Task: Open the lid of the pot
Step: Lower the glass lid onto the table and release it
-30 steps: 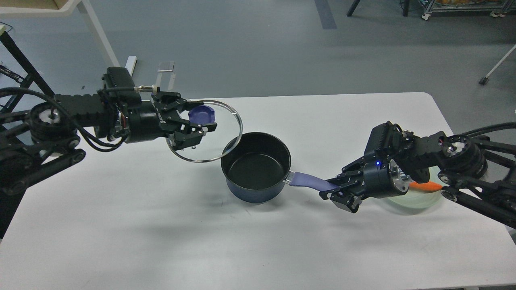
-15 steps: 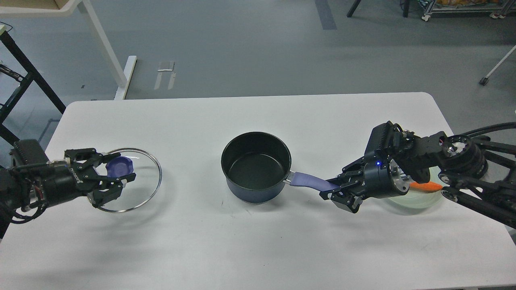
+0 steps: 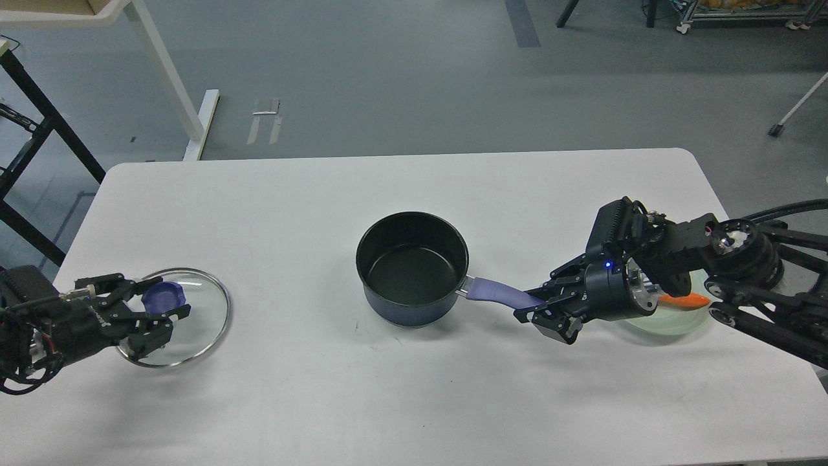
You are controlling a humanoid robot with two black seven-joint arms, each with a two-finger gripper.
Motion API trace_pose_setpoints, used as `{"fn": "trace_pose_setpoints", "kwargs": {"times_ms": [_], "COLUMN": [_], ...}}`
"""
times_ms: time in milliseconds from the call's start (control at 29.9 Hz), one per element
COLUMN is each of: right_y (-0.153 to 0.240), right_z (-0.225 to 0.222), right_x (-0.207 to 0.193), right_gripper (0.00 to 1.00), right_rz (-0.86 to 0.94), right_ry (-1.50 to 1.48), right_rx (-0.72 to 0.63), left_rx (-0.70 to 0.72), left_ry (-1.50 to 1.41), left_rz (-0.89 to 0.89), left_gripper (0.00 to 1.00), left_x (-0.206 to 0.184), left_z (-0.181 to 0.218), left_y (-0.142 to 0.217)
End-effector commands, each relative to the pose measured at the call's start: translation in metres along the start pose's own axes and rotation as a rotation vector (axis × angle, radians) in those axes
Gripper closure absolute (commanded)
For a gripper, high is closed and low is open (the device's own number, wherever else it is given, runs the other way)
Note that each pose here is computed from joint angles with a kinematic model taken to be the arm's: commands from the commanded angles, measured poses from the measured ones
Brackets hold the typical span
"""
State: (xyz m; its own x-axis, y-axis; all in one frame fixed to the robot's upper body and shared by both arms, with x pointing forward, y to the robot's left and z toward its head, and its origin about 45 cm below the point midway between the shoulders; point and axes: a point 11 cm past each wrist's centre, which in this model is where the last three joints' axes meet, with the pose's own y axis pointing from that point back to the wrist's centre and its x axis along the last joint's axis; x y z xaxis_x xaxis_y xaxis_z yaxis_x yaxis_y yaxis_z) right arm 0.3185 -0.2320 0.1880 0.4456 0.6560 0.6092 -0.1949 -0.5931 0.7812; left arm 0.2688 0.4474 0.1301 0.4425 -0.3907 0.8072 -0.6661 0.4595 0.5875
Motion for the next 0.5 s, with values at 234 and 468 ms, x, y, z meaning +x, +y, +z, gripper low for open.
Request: {"fn": "trace_pose_setpoints", "kwargs": {"times_ms": [234, 468], "right_y": [0.0, -0.0005], "right_z": [0.0, -0.0004], "right_x": [-0.0005, -0.0002], "right_gripper": [0.7, 0.7], "right_rz": [-0.001, -0.001], "right_ry": [-0.001, 0.0], "right_rx": [0.0, 0.002], "left_rx": [0.009, 0.011], "left_ry": [0.029, 0.023], "left_rz": [0.006, 0.011], "left_gripper": [0.3, 0.08], "left_x": [-0.0041, -0.001], "left_z": [0.0018, 0.0002], "left_y": [-0.0069, -0.0068]}}
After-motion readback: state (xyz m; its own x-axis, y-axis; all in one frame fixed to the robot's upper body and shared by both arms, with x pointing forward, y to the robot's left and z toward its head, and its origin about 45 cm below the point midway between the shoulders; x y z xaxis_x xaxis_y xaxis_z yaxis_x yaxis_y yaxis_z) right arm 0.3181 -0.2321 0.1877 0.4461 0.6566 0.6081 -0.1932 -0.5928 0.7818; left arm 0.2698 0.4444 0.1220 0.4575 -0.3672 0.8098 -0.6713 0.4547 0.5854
